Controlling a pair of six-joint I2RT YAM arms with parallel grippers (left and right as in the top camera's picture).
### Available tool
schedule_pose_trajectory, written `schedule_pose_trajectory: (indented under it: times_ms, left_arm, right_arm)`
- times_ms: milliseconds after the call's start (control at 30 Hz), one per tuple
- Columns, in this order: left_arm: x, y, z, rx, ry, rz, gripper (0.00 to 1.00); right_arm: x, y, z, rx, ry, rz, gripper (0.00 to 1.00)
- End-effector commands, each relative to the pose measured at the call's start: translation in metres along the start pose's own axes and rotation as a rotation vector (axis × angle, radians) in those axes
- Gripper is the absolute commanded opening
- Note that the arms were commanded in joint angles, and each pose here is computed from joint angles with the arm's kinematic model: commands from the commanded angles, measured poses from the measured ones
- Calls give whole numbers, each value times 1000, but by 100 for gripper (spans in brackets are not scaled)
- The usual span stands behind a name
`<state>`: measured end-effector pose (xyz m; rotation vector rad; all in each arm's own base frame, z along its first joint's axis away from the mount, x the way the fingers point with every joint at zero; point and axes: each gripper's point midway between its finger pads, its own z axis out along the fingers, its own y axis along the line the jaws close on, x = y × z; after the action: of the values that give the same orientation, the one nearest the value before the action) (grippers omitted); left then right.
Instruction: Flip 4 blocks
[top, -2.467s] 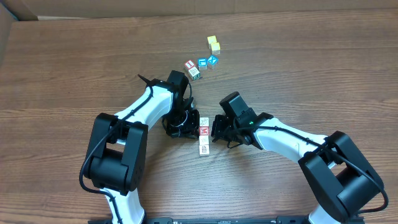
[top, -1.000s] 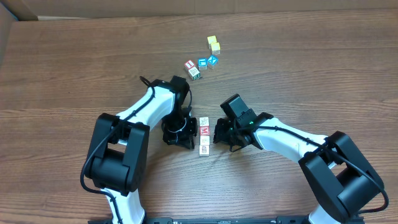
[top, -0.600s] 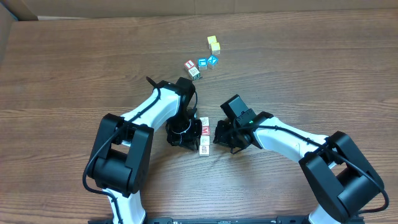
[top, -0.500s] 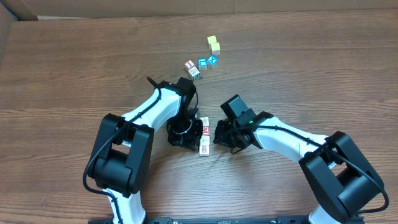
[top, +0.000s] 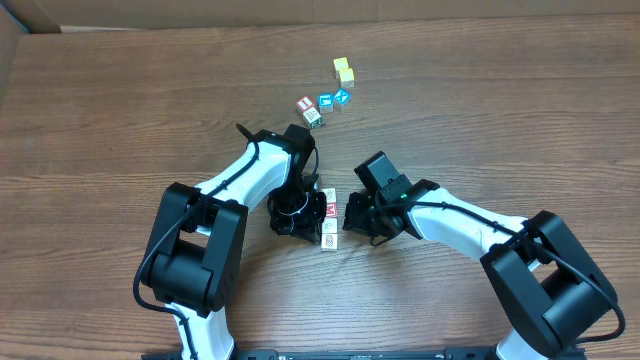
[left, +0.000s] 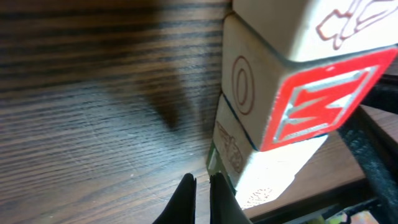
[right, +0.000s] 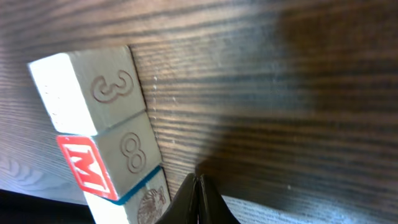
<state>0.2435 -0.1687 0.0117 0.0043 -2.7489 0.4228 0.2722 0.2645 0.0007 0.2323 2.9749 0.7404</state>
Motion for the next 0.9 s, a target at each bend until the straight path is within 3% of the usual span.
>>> schedule_pose_trajectory:
  times_ms: [0,167,333,667,867]
  left_arm:
    - [-10,10,-4,-32,-28,-10,4]
    - [-49,23,-35,-88,-177,-23,4]
    - [-81,15,-48,-50,-307,-2,4]
    - [-82,-5,-40,-47,-326,20,4]
    - [-93,11,-46,-137,-386,-14,4]
  right_arm:
    - [-17,-2,-6,-7,-46,-5,4]
    - [-31,-10,-11,-13,-72,28,4]
    - [-41,1,-12,-55,-114,7,4]
    - [-75,5,-19,-34,-284,-57,4]
    - [-75,15,-19,-58,-300,-88,4]
